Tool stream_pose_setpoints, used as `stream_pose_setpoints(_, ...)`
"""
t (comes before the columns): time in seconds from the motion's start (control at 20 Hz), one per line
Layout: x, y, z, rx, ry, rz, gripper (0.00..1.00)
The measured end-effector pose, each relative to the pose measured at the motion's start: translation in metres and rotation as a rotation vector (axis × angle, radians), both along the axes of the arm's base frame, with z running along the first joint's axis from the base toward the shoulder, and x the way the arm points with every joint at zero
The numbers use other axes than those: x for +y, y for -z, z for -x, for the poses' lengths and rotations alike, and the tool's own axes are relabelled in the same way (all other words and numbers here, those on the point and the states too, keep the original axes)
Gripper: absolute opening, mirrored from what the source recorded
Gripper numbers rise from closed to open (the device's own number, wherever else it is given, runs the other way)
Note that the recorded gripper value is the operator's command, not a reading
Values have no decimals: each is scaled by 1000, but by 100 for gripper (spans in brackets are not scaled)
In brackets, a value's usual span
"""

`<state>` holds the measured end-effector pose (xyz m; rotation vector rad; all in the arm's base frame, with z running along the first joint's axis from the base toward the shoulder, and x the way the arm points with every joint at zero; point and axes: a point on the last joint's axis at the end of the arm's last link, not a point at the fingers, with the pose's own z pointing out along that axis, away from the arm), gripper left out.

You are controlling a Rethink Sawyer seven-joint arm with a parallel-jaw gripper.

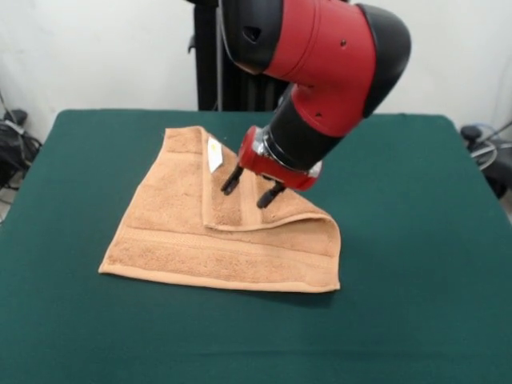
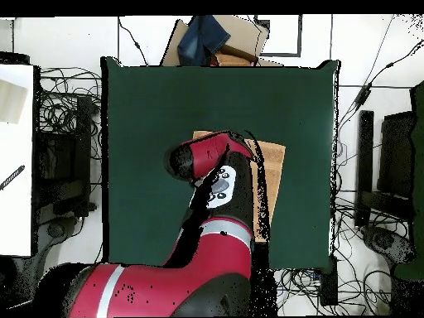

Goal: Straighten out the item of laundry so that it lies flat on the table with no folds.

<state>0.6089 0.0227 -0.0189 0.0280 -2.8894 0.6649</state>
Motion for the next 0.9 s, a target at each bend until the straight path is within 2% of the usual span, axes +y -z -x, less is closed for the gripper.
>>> stream_pose_setpoints(0.3,8,0,-11,-20,-7,-18,100)
stream_pose_setpoints(0.9,12,9,-5,-7,-27,-20,100)
